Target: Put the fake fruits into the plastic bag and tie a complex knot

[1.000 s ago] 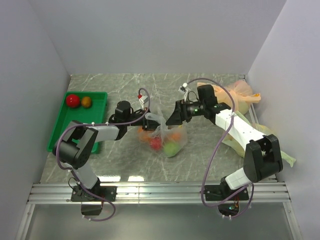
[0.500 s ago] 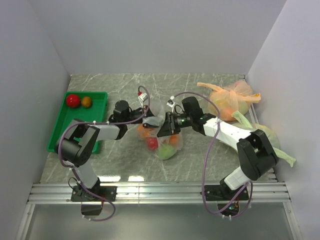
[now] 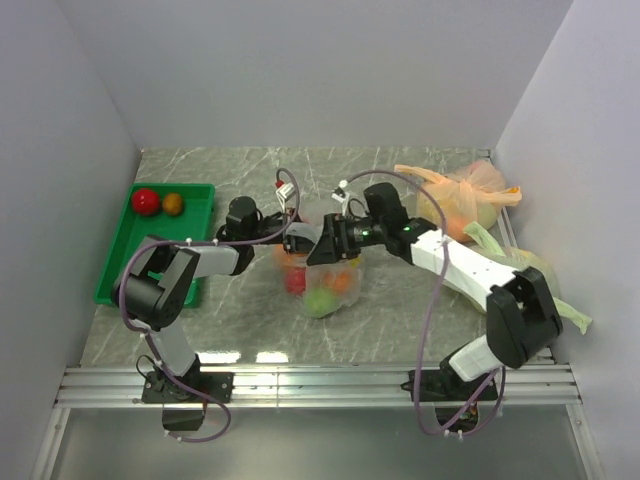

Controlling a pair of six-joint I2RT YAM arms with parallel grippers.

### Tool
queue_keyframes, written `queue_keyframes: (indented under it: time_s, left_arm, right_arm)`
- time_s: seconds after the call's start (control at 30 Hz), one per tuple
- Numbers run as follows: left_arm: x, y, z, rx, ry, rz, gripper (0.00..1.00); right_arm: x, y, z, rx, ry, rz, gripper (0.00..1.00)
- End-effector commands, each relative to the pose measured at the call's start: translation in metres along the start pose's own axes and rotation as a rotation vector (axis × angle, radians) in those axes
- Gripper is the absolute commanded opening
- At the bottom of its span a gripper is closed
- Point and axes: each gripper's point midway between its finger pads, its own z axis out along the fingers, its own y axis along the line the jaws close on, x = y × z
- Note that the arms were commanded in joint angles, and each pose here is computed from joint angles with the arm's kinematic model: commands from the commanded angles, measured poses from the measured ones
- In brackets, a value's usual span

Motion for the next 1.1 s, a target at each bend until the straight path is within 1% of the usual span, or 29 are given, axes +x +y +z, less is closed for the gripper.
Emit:
queue_keyframes:
  time_s: [0.0,0.13,0.17,0.2,0.3,0.33,0.4,0.43,0.5,0.53,0.57,0.6,0.63,0.67,0.8,0.83,0.93,0.97,1.0,1.07]
  left_arm:
    - [0.007,-0.006,0.001,0.012,0.036,0.057,0.01]
    - [0.009,-0.002,0.0,0.0,0.045,0.05,0.01]
    - [0.009,-0.002,-0.001,-0.002,0.048,0.051,0.0]
    - [0.009,-0.001,-0.002,-0.007,0.048,0.049,0.01]
    - [0.01,0.0,-0.002,-0.018,0.063,0.053,0.01]
    - [0.01,0.0,-0.002,-0.018,0.065,0.067,0.01]
    - [0.011,-0.001,-0.002,-0.02,0.074,0.067,0.0]
    - [0.012,-0.001,-0.003,-0.02,0.076,0.067,0.01]
    - [0.012,-0.002,-0.003,-0.015,0.078,0.07,0.01]
    - [0.014,-0.001,-0.003,-0.016,0.081,0.061,0.0]
    - [0.013,-0.001,-0.003,-0.018,0.082,0.062,0.0]
    - [0.014,0.0,-0.003,-0.022,0.083,0.058,0.01]
    - [0.014,0.001,-0.003,-0.021,0.085,0.056,0.01]
    - [0.014,0.002,-0.003,-0.019,0.086,0.055,0.01]
    - [0.017,-0.005,0.001,0.02,0.096,0.035,0.01]
    - [0.018,-0.009,0.002,0.041,0.105,0.053,0.01]
    - [0.025,-0.015,0.005,0.076,0.132,0.031,0.0]
    - [0.025,-0.02,0.006,0.108,0.126,0.069,0.01]
    - [0.027,-0.024,0.006,0.122,0.132,0.041,0.01]
    - [0.028,-0.026,0.007,0.129,0.125,0.038,0.01]
  right_arm:
    - [-0.016,0.018,-0.043,0.008,-0.047,-0.17,0.79]
    - [-0.012,0.002,-0.064,0.029,-0.055,-0.139,0.75]
    - [-0.016,-0.007,-0.072,0.038,-0.076,-0.128,0.73]
    - [-0.012,-0.009,-0.073,0.019,-0.068,-0.113,0.71]
    - [-0.02,-0.022,-0.082,0.019,-0.125,-0.075,0.54]
    - [-0.022,-0.025,-0.082,0.028,-0.143,-0.074,0.43]
    - [-0.029,-0.031,-0.077,0.053,-0.176,-0.084,0.3]
    - [-0.03,-0.033,-0.073,0.065,-0.181,-0.09,0.25]
    - [-0.029,-0.036,-0.061,0.083,-0.167,-0.1,0.21]
    - [-0.028,-0.033,-0.056,0.061,-0.157,-0.097,0.23]
    - [-0.032,-0.03,-0.051,0.046,-0.167,-0.081,0.27]
    - [-0.032,-0.026,-0.047,0.024,-0.168,-0.083,0.36]
    - [-0.029,-0.016,-0.039,-0.002,-0.158,-0.091,0.54]
    - [-0.033,-0.01,-0.035,-0.018,-0.166,-0.092,0.58]
    - [-0.041,0.003,-0.019,-0.037,-0.176,-0.104,0.68]
    - [-0.045,0.003,-0.017,-0.033,-0.182,-0.1,0.71]
    - [-0.056,0.008,-0.008,-0.038,-0.186,-0.101,0.72]
    - [-0.057,0.006,-0.003,-0.038,-0.183,-0.096,0.72]
    - [-0.062,0.007,-0.002,-0.024,-0.194,-0.099,0.73]
    - [-0.063,0.01,0.002,-0.018,-0.194,-0.122,0.73]
